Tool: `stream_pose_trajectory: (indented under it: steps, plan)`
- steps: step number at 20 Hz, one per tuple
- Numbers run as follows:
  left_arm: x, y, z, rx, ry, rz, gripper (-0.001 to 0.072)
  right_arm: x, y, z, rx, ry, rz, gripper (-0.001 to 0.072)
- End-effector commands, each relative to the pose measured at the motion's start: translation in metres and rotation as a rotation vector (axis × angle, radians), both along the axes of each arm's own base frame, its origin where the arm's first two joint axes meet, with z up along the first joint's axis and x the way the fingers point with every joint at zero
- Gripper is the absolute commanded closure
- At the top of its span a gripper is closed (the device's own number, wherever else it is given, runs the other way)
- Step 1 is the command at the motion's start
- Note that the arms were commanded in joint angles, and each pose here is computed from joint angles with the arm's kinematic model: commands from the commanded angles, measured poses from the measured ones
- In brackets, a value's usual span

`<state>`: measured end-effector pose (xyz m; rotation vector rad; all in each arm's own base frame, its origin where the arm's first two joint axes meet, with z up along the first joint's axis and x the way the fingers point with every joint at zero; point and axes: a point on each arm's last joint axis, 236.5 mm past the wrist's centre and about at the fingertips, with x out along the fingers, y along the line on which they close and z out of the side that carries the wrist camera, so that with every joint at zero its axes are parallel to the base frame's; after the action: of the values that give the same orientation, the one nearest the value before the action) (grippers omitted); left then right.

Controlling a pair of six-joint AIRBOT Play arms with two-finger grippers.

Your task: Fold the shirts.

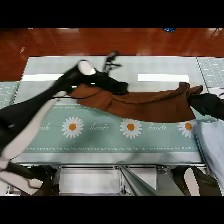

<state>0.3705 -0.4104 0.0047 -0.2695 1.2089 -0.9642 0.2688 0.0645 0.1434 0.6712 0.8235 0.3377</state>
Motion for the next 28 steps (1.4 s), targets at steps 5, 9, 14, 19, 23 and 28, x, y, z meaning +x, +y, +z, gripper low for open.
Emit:
stream_pose_trajectory:
  steps: [5,9,14,19,23,28]
  plan:
    - [-0.107,-0.104,-0.062,0.077,0.290,-0.238,0.0687,-0.018,0.010,0.016,0.005,-0.040,-0.022,0.0689]
    - [-0.092,-0.104,-0.043,0.029,0.256,-0.235,0.0687,-0.013,0.007,0.013,0.017,-0.028,-0.032,0.0690]
    - [0.026,0.024,0.024,0.089,0.081,-0.023,0.0687,0.006,0.020,0.006,0.093,0.003,0.024,0.0689]
    - [0.066,0.199,0.101,0.225,-0.134,0.257,0.0686,0.063,0.102,-0.006,0.144,-0.026,0.154,0.0689]
    - [0.027,0.315,0.110,0.262,-0.168,0.483,0.0687,0.111,0.209,-0.033,0.136,0.031,0.331,0.0690]
    - [-0.034,0.378,0.070,0.291,-0.130,0.681,0.0686,0.164,0.328,-0.067,0.184,0.089,0.490,0.0689]
